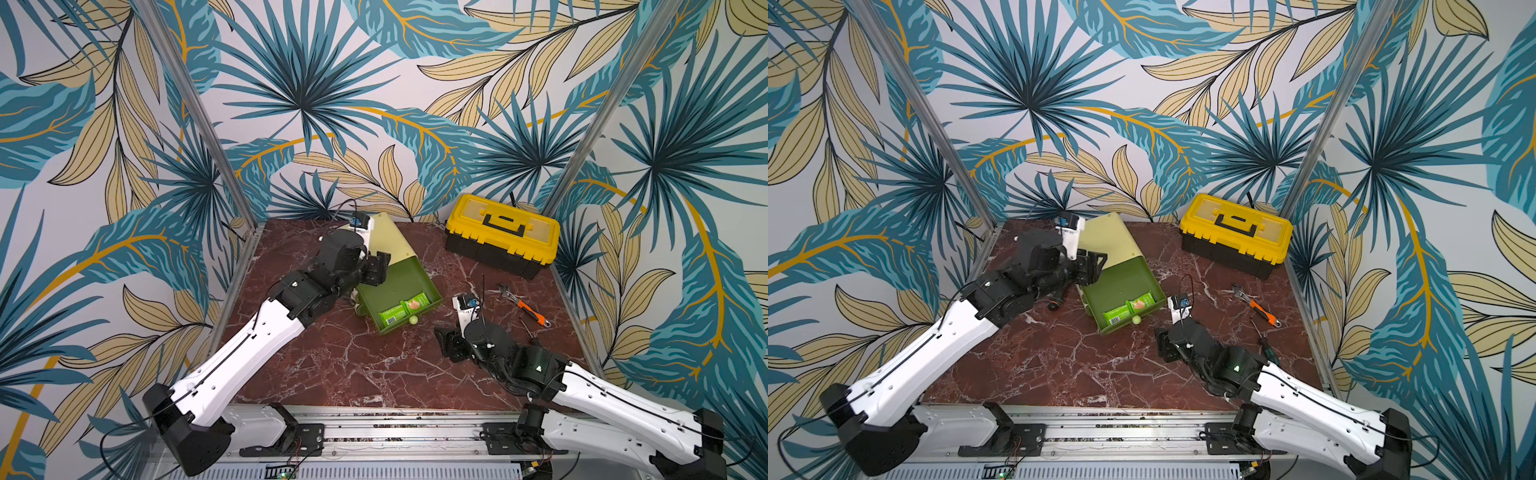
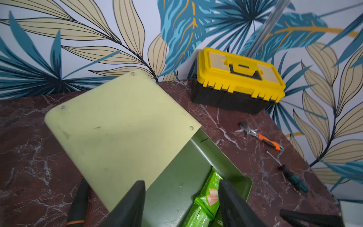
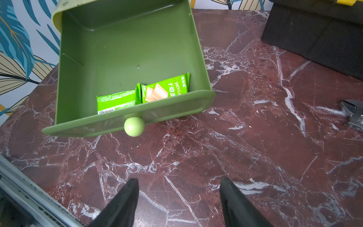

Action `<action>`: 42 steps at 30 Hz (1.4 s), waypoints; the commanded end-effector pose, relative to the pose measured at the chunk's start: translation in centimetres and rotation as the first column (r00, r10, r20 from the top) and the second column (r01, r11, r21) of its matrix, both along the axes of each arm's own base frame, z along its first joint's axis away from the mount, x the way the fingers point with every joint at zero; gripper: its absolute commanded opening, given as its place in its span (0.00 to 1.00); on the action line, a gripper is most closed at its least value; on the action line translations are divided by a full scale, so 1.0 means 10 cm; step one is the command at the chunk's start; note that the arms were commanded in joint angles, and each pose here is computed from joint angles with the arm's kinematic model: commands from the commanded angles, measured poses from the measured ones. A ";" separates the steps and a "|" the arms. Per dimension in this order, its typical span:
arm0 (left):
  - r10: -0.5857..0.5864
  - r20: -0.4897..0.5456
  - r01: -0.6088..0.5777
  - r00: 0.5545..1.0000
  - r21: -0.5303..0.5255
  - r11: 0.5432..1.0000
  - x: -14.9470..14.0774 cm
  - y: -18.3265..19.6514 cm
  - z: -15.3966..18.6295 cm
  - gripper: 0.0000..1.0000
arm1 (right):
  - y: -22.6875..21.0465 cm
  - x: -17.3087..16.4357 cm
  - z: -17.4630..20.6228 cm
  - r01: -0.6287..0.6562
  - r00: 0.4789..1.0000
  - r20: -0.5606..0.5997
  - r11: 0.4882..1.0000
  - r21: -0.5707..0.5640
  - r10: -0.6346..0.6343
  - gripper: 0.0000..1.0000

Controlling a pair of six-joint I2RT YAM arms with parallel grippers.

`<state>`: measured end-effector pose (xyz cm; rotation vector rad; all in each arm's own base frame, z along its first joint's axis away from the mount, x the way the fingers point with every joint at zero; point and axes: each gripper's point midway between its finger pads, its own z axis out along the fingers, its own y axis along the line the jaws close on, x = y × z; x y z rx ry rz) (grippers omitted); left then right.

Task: Take the cookies out of the drawer
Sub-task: Pick up the cookie from the drawer.

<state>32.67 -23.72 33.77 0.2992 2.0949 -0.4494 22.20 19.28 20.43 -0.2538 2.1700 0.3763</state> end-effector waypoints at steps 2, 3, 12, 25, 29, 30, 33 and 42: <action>0.055 -0.054 -0.047 0.997 0.142 0.989 -0.10 0.15 -0.11 0.64 | 0.07 0.04 0.38 -0.061 0.998 0.032 0.997 0.041 0.059 0.69; 0.097 -0.046 -0.093 0.994 0.088 0.992 -0.10 0.18 -0.06 0.64 | 0.11 0.06 0.43 -0.076 0.997 0.016 0.996 0.036 0.076 0.69; 0.359 -0.141 -0.386 0.923 -0.330 0.861 -0.38 0.65 -0.16 0.58 | 0.55 0.34 0.57 -0.269 0.948 -0.185 0.963 -0.023 0.261 0.65; 0.323 -0.306 -0.434 0.896 -0.442 0.785 -0.56 0.61 -0.75 0.58 | 0.99 0.90 0.17 -0.325 0.906 -0.326 0.937 -0.126 0.271 0.50; 0.316 -0.337 -0.446 0.887 -0.445 0.777 -0.57 0.58 -0.87 0.56 | 1.02 0.96 0.02 -0.323 0.900 -0.355 0.934 -0.151 0.254 0.47; 0.313 -0.341 -0.446 0.886 -0.446 0.776 -0.57 0.57 -0.89 0.56 | 1.01 0.97 -0.01 -0.320 0.900 -0.359 0.934 -0.158 0.248 0.46; 0.314 -0.351 -0.453 0.882 -0.447 0.771 -0.57 0.57 -0.94 0.55 | 1.02 1.01 -0.08 -0.316 0.900 -0.367 0.933 -0.173 0.237 0.44; 0.320 -0.365 -0.465 0.875 -0.441 0.768 -0.56 0.57 -1.03 0.54 | 1.06 1.07 -0.23 -0.308 0.893 -0.394 0.934 -0.183 0.217 0.39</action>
